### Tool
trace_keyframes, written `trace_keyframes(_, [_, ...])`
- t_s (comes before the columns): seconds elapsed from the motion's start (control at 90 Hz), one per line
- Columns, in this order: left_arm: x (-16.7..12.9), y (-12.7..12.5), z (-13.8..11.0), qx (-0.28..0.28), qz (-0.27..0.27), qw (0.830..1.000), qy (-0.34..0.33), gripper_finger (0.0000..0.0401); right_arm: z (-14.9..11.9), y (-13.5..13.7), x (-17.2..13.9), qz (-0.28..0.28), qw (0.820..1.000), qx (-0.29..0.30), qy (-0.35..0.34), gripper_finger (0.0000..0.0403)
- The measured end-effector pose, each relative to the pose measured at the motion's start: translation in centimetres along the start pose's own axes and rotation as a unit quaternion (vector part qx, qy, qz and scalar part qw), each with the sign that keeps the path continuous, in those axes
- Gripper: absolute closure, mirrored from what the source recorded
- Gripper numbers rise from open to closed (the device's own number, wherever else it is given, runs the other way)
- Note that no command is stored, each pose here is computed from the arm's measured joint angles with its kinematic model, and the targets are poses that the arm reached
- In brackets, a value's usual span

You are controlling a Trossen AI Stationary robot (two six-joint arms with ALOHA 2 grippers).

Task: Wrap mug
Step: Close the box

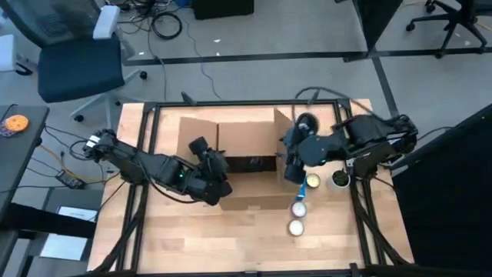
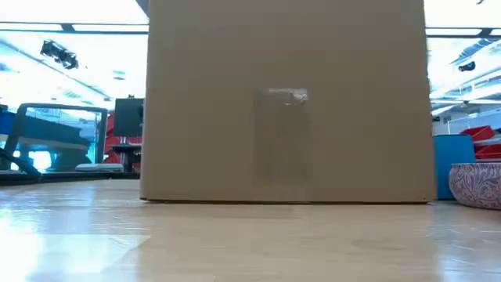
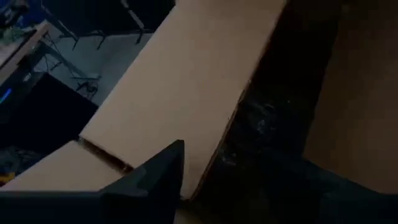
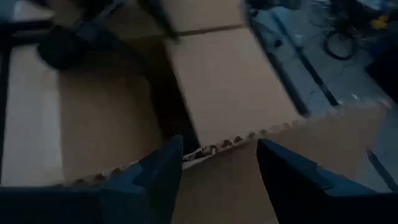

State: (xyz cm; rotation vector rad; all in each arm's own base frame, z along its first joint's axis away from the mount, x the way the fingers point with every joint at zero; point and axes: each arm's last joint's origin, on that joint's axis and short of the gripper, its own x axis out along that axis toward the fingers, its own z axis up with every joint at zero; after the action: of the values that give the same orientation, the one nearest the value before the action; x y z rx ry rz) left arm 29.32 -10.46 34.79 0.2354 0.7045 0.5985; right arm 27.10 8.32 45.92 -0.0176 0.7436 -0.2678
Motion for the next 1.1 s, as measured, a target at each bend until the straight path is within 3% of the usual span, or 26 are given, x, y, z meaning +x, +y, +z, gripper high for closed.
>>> trace_keyframes(0.256, [0.0,-0.5,0.3,0.063,-0.065,0.996,0.005,0.0218,-0.6,0.5,2.5,0.018,1.0,0.0,0.019,0.0218])
trace_keyframes(0.4, [0.0,-0.6,0.1,0.088,-0.081,0.993,0.013,0.0218,-2.2,0.5,5.3,0.024,0.997,-0.008,0.079,0.0218])
trace_keyframes(0.733, [-0.7,-0.3,1.0,0.113,-0.155,0.981,0.028,0.0218,-3.9,0.1,9.0,0.043,0.993,0.019,0.108,0.0218])
trace_keyframes(0.933, [-4.7,2.1,3.4,0.105,-0.207,0.972,0.026,0.0218,-3.6,0.3,9.2,0.058,0.994,0.017,0.094,0.0218])
trace_keyframes(1.1, [-9.7,5.3,4.0,0.07,-0.273,0.957,0.072,0.0218,-3.6,0.3,9.2,0.057,0.993,0.018,0.099,0.0218])
